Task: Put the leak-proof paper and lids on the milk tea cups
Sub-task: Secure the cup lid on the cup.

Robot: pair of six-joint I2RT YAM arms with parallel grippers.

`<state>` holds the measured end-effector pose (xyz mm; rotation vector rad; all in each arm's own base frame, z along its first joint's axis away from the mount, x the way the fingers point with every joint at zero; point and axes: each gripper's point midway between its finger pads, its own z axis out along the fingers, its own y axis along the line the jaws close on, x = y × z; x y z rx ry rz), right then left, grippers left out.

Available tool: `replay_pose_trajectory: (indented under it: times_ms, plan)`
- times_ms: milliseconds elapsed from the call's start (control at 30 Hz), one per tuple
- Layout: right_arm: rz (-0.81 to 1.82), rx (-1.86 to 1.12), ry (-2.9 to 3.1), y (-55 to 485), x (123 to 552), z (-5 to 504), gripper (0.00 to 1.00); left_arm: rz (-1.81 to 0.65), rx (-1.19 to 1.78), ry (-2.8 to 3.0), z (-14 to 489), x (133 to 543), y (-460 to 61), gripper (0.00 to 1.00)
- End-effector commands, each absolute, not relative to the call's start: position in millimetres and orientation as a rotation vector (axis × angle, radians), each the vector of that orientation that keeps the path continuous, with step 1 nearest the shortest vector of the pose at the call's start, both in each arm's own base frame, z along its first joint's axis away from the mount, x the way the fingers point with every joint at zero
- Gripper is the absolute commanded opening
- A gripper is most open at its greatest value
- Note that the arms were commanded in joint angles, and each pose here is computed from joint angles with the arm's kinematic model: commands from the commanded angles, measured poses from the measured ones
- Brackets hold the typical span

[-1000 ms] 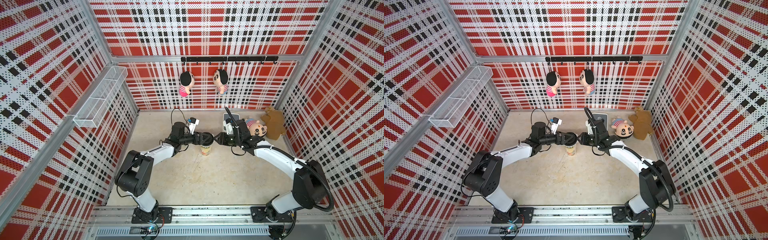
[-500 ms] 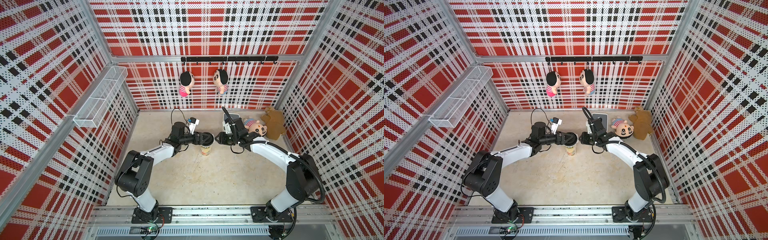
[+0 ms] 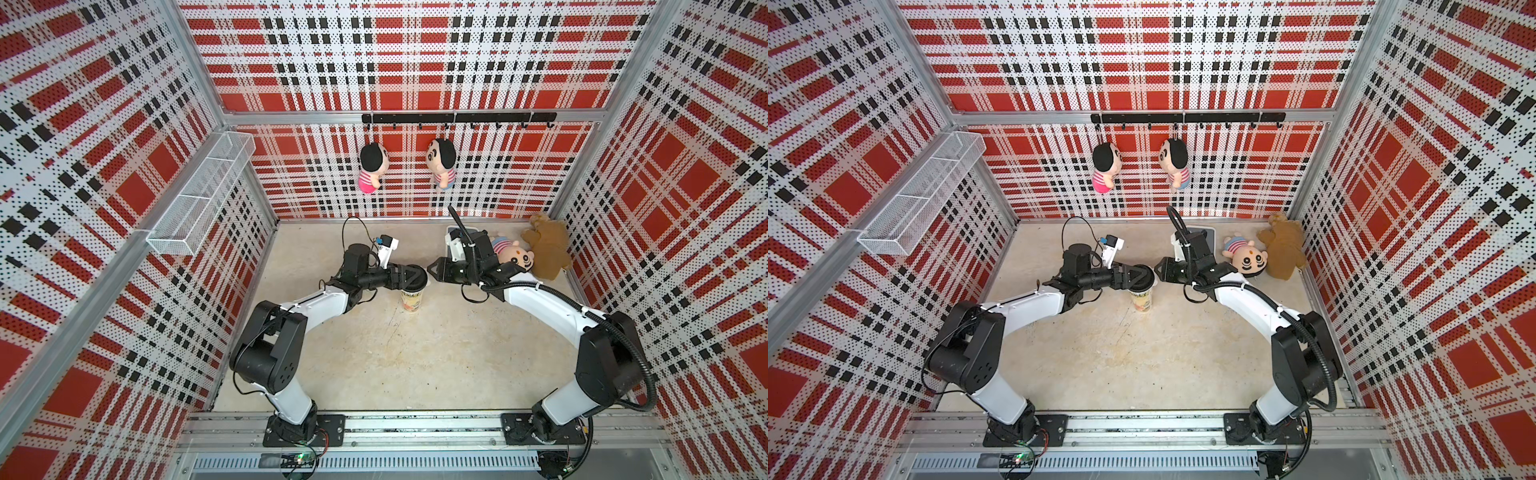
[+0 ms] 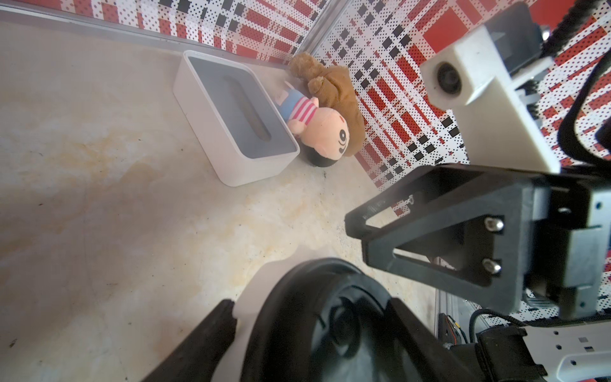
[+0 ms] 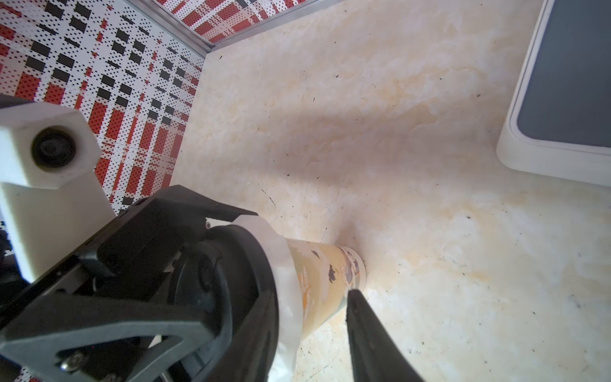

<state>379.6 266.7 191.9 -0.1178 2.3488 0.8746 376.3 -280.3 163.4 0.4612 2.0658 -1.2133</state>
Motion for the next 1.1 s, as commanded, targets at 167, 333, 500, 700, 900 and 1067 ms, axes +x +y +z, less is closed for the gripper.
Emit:
replay_pose_trajectory:
  times_ms: [167, 333, 500, 700, 900, 1067]
  plan:
    - [0.907, -0.143, 2.369, 273.3, 372.3, 172.6, 0.4, -1.054, 0.389, 2.558, 32.4, 323.5, -249.4, 0.73]
    - [0.885, -0.145, 2.429, 269.3, 363.1, 147.9, 0.4, -1.053, 0.39, 2.558, 32.0, 323.6, -249.2, 0.73]
    - [0.769, -0.14, 2.534, 257.6, 350.1, 111.6, 0.4, -1.056, 0.391, 2.558, 32.3, 323.4, -249.9, 0.73]
    - [0.742, -0.129, 2.47, 252.9, 357.1, 136.2, 0.4, -1.055, 0.388, 2.562, 31.6, 323.3, -249.4, 0.72]
    - [0.795, -0.136, 2.303, 257.7, 368.3, 204.8, 0.43, -1.059, 0.394, 2.552, 35.4, 324.3, -252.0, 0.73]
    - [0.95, -0.153, 2.161, 270.3, 363.8, 242.6, 0.5, -1.057, 0.394, 2.547, 38.2, 324.5, -253.6, 0.73]
